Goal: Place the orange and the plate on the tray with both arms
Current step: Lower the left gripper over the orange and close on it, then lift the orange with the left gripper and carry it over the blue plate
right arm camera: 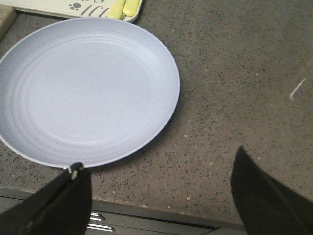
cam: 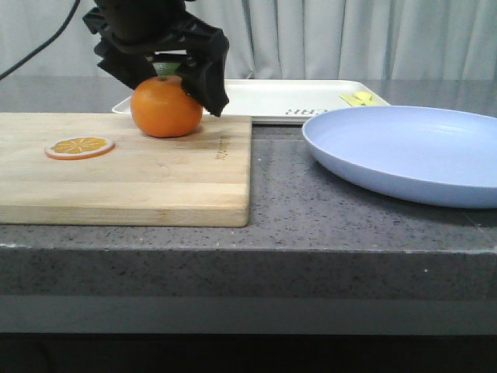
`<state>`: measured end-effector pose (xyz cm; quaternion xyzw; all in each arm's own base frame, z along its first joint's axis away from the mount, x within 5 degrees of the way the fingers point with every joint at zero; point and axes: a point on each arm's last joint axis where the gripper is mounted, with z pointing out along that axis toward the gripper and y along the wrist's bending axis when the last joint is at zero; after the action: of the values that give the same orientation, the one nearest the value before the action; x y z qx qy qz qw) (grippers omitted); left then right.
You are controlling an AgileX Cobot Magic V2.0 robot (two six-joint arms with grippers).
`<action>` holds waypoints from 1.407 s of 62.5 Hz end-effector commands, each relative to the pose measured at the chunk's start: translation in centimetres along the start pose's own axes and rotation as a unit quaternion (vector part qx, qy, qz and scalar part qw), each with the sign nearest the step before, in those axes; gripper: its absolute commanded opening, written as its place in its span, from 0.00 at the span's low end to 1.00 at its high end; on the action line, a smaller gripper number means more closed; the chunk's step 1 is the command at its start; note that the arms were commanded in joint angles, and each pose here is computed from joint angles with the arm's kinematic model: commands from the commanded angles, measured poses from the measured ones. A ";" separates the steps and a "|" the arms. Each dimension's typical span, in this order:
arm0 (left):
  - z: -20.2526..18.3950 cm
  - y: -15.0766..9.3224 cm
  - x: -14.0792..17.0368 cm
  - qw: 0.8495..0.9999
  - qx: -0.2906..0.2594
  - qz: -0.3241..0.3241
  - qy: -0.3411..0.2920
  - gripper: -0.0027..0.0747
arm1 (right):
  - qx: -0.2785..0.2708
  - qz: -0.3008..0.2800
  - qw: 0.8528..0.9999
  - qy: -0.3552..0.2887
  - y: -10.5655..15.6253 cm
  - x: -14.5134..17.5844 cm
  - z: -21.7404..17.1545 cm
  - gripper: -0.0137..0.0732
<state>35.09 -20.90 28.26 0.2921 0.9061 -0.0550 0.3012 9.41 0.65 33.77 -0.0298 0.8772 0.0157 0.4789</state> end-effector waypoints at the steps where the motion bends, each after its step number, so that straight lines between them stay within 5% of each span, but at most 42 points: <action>1: -2.2 -0.1 -1.5 0.999 -0.003 0.002 -0.050 0.89 | 0.004 -0.010 0.999 -0.048 -0.1 -1.6 -0.5 0.84; 9: -2.0 -0.1 -1.3 0.999 -0.002 0.002 -0.037 0.86 | 0.004 -0.010 0.999 -0.048 -0.1 -1.6 -0.5 0.84; 23: -2.9 0.0 -1.9 0.999 0.000 -0.001 -0.033 0.57 | 0.004 -0.010 0.999 -0.048 -0.1 -1.6 -0.5 0.84; 33: -5.2 -1.0 -3.7 0.999 0.009 0.008 -0.049 0.56 | 0.004 -0.010 0.999 -0.048 -0.1 -1.6 -0.5 0.84; 50: -7.5 -7.9 -7.0 0.989 0.060 0.068 -0.115 0.56 | 0.004 -0.010 0.999 -0.049 -0.1 -1.6 -0.5 0.84; 65: -5.8 -14.7 -8.2 0.978 0.107 0.118 -0.132 0.56 | 0.004 -0.011 0.999 -0.050 -0.1 -1.6 -0.5 0.84; 88: -1.5 -19.3 -8.2 0.972 0.130 0.143 -0.136 0.56 | 0.004 -0.011 0.998 -0.056 -0.1 -1.7 -0.5 0.84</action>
<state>29.51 -40.26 28.48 0.4568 0.8210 -0.1311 0.3165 9.43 0.65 33.80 -0.0304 0.8761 0.0155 0.4809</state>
